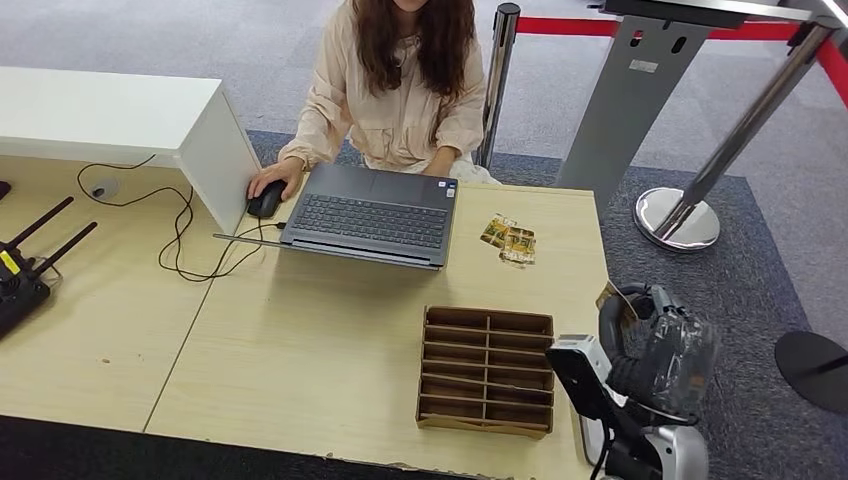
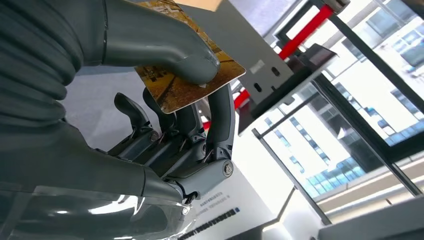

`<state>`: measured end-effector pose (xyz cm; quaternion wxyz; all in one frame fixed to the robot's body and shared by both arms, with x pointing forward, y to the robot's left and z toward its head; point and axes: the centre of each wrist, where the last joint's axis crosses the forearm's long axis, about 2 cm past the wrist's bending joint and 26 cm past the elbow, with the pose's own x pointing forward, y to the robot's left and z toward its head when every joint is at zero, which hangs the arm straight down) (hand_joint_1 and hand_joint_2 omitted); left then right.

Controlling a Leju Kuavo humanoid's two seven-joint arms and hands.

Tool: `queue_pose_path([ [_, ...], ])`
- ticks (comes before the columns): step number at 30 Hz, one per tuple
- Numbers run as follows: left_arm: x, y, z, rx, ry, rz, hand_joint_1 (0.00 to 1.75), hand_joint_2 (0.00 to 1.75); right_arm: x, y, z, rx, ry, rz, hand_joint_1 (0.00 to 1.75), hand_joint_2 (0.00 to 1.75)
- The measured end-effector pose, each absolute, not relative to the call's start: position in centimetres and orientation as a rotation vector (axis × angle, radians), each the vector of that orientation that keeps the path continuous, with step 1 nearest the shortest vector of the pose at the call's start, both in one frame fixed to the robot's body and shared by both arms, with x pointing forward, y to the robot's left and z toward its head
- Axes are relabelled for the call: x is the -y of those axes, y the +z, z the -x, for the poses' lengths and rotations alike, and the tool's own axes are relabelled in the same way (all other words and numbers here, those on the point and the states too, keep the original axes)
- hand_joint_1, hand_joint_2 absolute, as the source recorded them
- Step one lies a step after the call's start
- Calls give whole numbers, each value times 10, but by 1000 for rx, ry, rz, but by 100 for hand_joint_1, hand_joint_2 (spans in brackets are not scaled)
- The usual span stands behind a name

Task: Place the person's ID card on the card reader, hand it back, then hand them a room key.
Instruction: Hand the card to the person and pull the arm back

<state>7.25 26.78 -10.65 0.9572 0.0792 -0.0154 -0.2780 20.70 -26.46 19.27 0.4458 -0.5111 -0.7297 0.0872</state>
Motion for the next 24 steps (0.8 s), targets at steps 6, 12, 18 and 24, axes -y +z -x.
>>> queue_pose_path([
  [6,-273,-107,-73,40,-588,-155,0,0,255,217,-223,1884,271,1278,158,175],
  [12,-278,-107,-73,56,-616,-151,0,0,245,237,-241,1937,349,1259,167,175],
  [18,-278,-107,-73,106,-636,-149,0,0,236,258,-262,1989,380,1216,170,175],
  [24,-278,-107,-73,117,-653,-145,0,0,224,265,-280,2035,399,1148,173,175],
])
